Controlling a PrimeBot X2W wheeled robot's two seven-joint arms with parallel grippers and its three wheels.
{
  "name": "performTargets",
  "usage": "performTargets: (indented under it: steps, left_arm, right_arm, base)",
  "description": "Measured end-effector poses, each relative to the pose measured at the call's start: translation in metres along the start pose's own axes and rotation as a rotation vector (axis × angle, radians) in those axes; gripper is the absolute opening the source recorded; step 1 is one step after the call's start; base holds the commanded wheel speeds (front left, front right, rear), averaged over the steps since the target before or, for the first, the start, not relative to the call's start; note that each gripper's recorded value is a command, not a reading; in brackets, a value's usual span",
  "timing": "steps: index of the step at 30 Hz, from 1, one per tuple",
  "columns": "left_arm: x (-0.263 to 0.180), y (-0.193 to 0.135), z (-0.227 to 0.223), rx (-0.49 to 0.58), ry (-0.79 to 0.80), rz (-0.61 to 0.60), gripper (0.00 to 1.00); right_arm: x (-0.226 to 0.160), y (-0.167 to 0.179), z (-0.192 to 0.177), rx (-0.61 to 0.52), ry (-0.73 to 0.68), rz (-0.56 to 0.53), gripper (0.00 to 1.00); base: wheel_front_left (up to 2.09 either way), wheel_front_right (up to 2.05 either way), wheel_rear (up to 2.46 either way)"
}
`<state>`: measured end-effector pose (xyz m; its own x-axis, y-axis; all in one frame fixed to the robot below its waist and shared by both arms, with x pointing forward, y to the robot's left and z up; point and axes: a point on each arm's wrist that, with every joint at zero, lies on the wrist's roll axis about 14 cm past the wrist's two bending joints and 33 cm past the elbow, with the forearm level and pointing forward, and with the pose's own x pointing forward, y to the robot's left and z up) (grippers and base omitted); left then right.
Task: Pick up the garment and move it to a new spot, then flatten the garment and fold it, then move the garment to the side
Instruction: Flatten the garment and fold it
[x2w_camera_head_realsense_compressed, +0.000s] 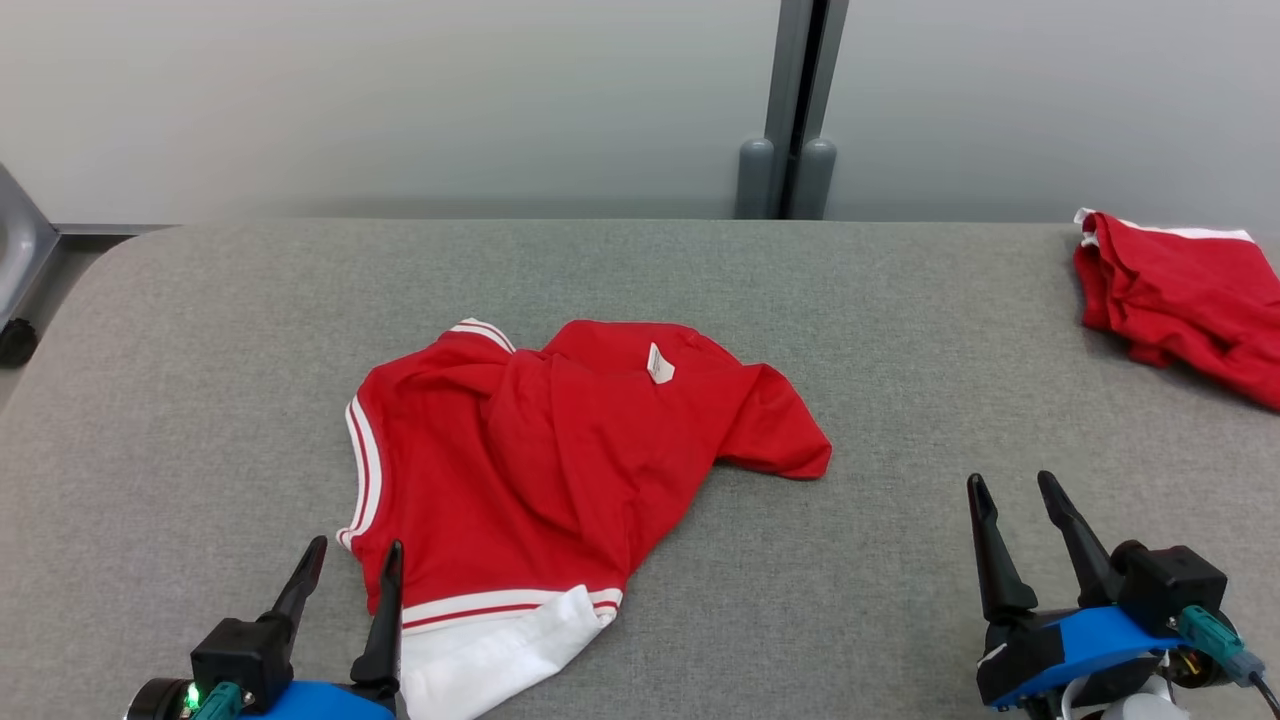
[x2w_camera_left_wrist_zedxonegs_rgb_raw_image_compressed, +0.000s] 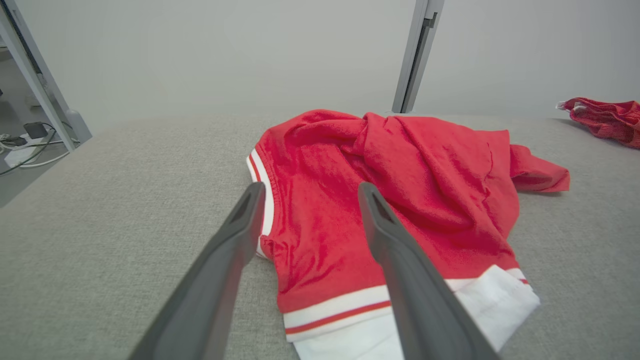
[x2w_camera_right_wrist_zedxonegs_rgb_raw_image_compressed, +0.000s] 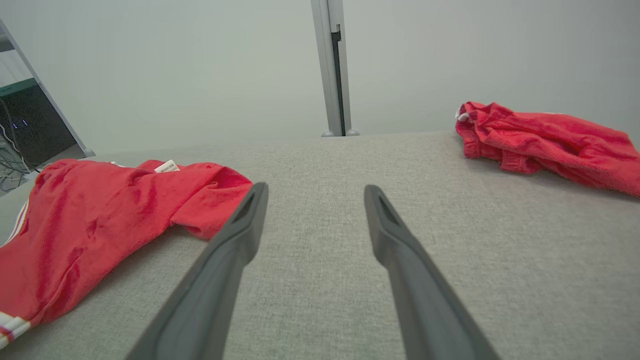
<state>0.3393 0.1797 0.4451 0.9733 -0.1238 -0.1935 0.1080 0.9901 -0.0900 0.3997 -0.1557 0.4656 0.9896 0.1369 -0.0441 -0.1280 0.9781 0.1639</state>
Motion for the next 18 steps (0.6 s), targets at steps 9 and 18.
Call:
performTargets:
  steps: [9,18]
  left_arm:
    - [0.009,0.007,-0.044,-0.035,0.148,0.029,1.00]
    - [0.008,0.011,-0.088,-0.059,0.287,0.033,1.00]
  right_arm:
    - [-0.004,-0.014,-0.006,0.002,0.016,-0.041,1.00]
    - [-0.001,-0.017,-0.009,0.005,0.024,-0.049,1.00]
  base:
    - [0.00,0.00,0.00]
    - [0.00,0.00,0.00]
